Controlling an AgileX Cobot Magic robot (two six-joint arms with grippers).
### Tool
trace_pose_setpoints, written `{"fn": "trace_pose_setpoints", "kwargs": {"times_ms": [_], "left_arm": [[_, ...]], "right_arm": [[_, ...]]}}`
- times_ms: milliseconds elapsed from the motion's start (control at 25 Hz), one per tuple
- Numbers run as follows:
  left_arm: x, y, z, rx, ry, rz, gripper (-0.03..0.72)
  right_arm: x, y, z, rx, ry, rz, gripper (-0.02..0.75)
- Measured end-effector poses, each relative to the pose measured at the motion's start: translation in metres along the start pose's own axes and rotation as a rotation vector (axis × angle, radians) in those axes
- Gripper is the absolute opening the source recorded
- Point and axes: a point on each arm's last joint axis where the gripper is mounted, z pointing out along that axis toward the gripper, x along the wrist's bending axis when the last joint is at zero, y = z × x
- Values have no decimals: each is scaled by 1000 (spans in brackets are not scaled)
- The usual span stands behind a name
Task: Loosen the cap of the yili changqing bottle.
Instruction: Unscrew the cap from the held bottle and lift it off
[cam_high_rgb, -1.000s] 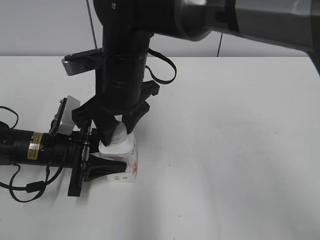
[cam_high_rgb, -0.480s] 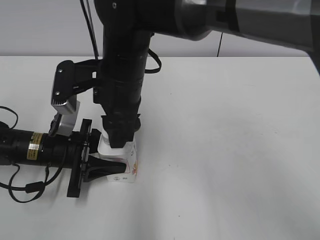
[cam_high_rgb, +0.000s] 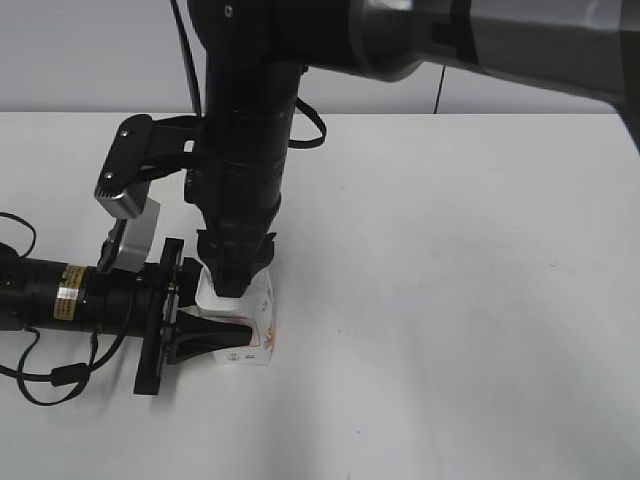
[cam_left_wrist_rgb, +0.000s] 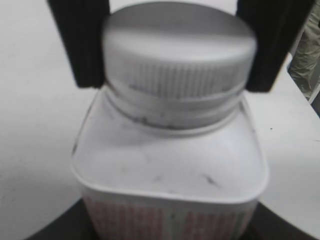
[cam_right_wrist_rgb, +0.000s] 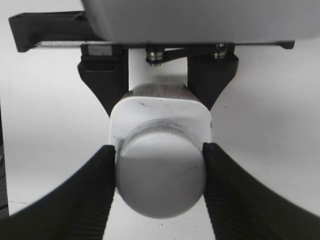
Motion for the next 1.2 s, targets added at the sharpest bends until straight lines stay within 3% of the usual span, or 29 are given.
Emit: {"fn": "trace_pose_setpoints", "kwargs": {"times_ms": [120,440,640,800,1040,1200], "left_arm": [[0,0,0,0,1,-1,330],[0,0,0,0,1,-4,326],[0,0,0,0,1,-5,326],[0,0,0,0,1,-5,325],[0,0,0,0,1,-5,325],[0,0,0,0,1,-5,325]], "right_arm": [[0,1,0,-8,5,20,463],[3,3,-14,-33,-13,38,479],[7,5,-34,-64,-41,161,481],[10,6,-45,-87,-49,367,481],[10,6,-47,-104,-23,960,480],[10,6,-47,-106,-16,1153,466]]}}
